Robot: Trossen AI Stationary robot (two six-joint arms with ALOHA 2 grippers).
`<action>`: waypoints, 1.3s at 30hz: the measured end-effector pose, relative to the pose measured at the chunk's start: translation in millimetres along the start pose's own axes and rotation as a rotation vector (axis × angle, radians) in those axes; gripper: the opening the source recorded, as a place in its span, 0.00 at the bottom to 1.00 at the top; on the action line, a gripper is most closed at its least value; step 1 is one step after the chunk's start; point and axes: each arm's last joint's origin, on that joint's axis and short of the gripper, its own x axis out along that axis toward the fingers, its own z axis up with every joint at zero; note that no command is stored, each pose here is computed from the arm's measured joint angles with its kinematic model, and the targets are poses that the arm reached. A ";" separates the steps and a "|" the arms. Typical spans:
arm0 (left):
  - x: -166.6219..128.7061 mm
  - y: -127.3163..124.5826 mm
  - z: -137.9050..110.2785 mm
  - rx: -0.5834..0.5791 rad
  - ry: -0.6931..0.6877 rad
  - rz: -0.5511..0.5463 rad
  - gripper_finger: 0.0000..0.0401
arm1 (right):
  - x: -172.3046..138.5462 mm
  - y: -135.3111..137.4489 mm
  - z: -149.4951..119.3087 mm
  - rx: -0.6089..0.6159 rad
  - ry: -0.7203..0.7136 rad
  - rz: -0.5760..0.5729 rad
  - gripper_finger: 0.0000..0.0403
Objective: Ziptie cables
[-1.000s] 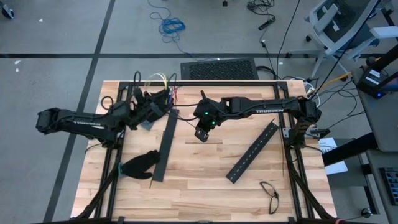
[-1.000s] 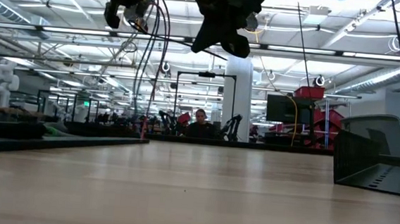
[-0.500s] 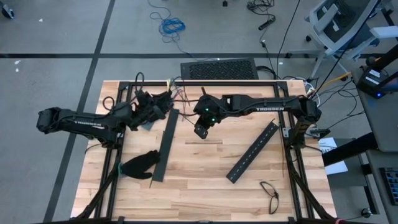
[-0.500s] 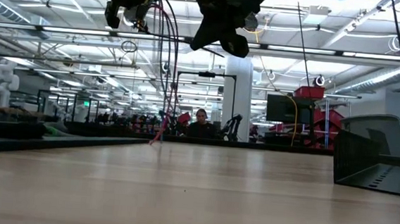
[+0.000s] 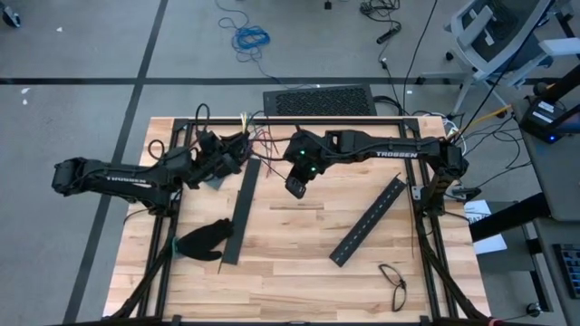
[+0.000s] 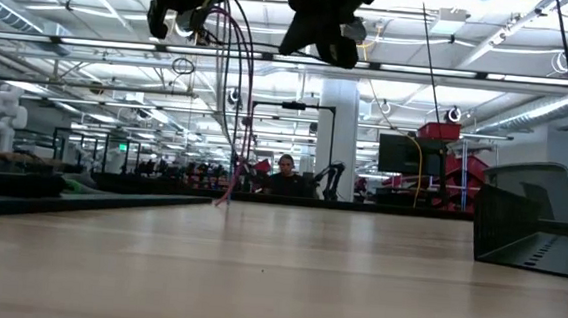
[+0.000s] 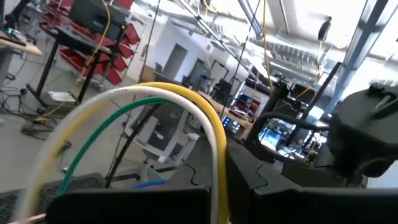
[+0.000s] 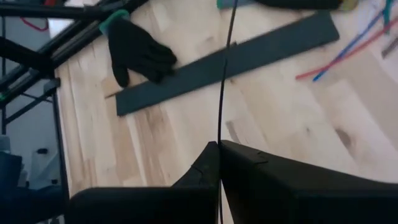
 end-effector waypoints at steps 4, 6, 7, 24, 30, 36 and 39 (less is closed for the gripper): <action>-0.1 -1.3 3.8 -0.003 -0.035 -0.012 0.05 | 2.3 -1.6 -4.7 0.000 0.048 -0.021 0.00; -0.2 -2.0 6.1 -0.013 -0.056 -0.019 0.05 | 2.4 -1.3 -4.5 -0.002 0.045 -0.019 0.00; -0.3 -2.3 7.0 -0.018 -0.064 -0.022 0.05 | 2.3 -1.1 -4.1 -0.003 0.041 -0.017 0.00; -0.2 -2.2 5.6 0.012 -0.048 -0.029 0.05 | 2.2 2.9 4.3 0.018 -0.031 0.053 0.00; -0.1 -1.0 1.5 0.034 -0.008 -0.024 0.05 | 1.3 3.3 4.8 0.024 -0.030 0.070 0.00; -0.7 2.1 -9.2 0.090 0.096 -0.008 0.05 | -1.6 4.6 5.1 0.030 -0.031 0.080 0.00; -1.2 3.1 -13.8 0.113 0.149 -0.024 0.05 | -5.7 6.5 7.5 0.018 -0.037 0.082 0.00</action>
